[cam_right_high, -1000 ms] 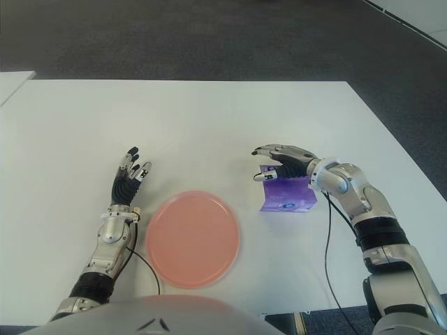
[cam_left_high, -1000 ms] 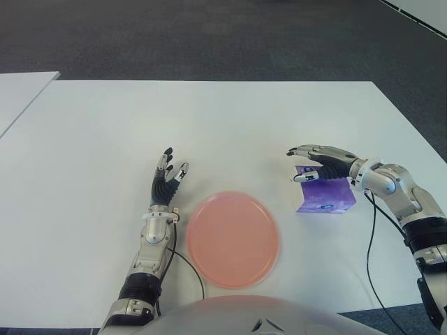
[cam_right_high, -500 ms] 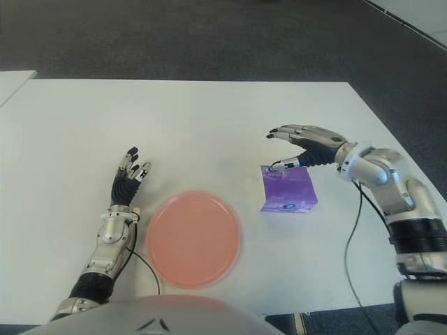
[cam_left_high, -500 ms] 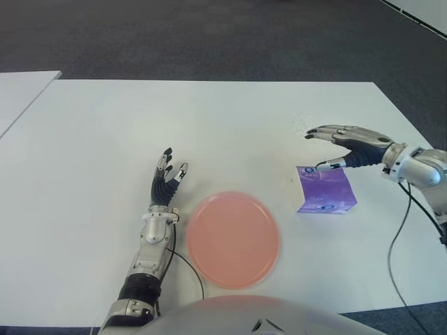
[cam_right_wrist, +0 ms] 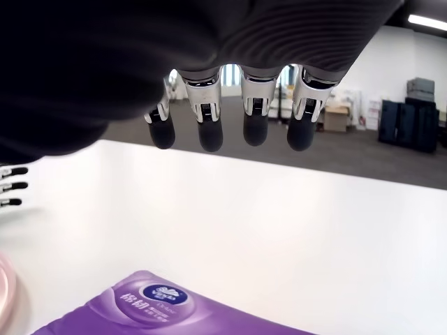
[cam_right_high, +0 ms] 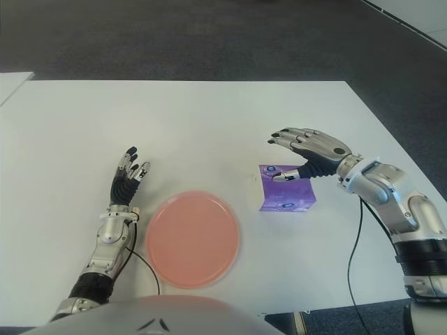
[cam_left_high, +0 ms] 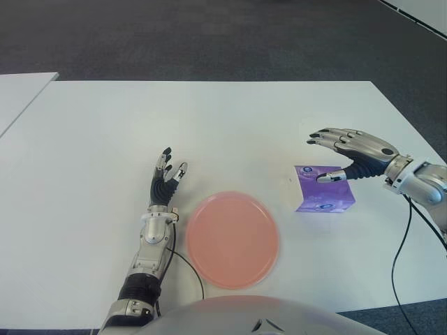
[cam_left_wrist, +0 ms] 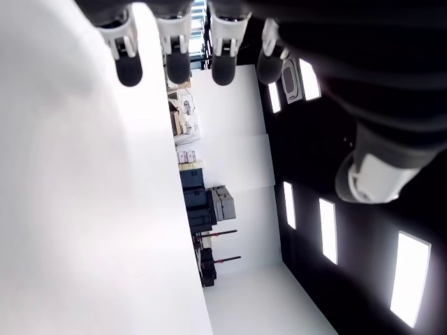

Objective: Put the tissue paper into the plate.

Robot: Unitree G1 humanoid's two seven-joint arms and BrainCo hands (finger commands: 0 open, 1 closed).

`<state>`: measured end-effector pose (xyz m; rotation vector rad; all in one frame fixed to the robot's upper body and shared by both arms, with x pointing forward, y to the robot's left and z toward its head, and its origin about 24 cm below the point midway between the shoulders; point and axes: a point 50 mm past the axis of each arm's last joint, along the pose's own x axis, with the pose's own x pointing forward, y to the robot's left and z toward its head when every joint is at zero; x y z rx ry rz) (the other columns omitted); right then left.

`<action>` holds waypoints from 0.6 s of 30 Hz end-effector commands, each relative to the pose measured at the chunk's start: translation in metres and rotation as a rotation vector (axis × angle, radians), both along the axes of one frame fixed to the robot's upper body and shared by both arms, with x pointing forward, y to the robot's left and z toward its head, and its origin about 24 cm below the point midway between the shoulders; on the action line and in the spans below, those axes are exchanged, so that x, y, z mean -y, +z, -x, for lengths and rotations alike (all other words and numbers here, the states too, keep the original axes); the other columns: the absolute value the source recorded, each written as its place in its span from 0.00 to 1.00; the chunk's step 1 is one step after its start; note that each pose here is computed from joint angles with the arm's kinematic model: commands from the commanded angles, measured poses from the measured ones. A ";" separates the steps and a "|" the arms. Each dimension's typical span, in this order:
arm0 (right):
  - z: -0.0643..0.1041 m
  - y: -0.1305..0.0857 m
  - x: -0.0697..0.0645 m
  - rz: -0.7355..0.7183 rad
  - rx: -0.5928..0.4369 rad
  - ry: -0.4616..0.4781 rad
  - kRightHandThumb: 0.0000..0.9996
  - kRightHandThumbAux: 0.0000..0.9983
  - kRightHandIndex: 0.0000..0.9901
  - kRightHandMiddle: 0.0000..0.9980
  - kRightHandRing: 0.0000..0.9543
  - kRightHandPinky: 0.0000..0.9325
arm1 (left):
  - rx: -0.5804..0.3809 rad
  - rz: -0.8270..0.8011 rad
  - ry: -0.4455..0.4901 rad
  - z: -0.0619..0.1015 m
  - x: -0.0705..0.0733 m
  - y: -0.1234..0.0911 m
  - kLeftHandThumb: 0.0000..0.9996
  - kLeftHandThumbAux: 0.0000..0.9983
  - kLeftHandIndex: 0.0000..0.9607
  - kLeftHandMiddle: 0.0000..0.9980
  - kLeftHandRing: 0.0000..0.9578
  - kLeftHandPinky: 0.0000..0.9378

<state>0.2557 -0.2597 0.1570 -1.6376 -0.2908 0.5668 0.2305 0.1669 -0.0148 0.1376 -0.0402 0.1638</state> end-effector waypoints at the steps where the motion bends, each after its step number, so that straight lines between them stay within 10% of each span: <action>1: 0.006 -0.003 0.005 0.004 0.006 -0.023 0.32 0.13 0.00 0.00 0.00 0.00 | -0.027 0.001 0.010 0.001 -0.002 -0.003 0.00 0.51 0.00 0.00 0.00 0.00; 18: 0.020 -0.008 0.013 0.036 -0.053 -0.018 0.31 0.12 0.00 0.00 0.00 0.00 | -0.023 -0.016 -0.016 0.001 -0.004 -0.002 0.01 0.50 0.00 0.00 0.00 0.00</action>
